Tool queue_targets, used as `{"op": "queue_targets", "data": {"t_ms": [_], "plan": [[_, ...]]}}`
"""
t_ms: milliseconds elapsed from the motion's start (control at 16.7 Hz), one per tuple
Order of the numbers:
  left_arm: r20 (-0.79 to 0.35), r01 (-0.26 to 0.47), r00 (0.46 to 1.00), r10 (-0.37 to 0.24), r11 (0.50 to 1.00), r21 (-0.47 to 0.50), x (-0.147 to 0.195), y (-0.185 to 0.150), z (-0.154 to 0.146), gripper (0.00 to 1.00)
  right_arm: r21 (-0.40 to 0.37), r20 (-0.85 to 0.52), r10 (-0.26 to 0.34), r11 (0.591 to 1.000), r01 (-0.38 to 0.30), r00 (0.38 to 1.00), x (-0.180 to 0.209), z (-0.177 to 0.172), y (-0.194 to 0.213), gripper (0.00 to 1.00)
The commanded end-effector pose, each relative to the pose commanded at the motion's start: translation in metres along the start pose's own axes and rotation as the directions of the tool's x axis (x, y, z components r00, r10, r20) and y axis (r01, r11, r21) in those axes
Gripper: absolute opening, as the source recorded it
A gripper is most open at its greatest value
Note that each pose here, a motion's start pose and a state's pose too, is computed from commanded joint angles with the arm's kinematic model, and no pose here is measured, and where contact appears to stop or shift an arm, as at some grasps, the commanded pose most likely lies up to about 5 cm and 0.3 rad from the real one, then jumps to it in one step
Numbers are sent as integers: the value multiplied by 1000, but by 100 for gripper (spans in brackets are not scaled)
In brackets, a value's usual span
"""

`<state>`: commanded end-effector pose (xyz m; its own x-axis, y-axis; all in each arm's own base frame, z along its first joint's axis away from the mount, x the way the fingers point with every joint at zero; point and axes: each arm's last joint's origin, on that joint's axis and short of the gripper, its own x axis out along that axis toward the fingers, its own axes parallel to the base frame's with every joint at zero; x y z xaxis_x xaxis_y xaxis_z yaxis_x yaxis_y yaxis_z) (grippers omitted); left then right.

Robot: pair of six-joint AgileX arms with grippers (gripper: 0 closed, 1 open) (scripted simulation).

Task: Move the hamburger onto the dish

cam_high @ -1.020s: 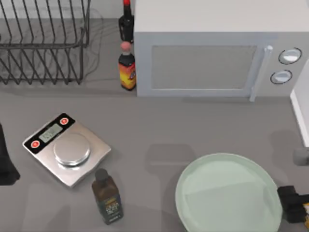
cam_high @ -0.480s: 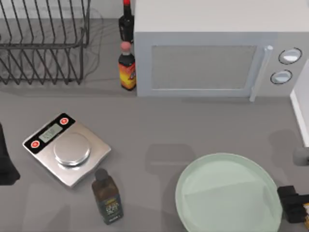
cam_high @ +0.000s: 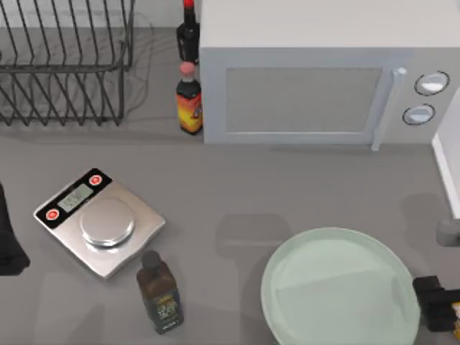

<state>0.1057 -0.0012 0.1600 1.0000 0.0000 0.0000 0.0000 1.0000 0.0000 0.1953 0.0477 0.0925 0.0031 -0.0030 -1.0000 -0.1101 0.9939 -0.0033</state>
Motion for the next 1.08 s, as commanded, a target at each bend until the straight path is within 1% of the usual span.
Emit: {"op": "queue_targets", "data": {"t_ms": [300,360,480,600,900,1080], "plan": [[0,0,1000,0,1000,0,0,0,0,100,0,0,0,1000,0,1000,0,0,0,0],[0,0,1000,0,1000,0,0,0,0,100,2,32,3,1000,-3,999,-22,2,0,0],[0,0,1000,0,1000,0,0,0,0,100,0,33,4,1000,-4,999,-26,4,1,0],[0,0,1000,0,1000,0,0,0,0,100,-1,35,4,1000,-4,999,-38,8,1,0],[0,0,1000,0,1000,0,0,0,0,100,2,7,0,1000,0,1000,-91,7,1,0],[0,0,1000,0,1000,0,0,0,0,100,2,25,3,1000,-3,1000,-118,4,0,0]]}}
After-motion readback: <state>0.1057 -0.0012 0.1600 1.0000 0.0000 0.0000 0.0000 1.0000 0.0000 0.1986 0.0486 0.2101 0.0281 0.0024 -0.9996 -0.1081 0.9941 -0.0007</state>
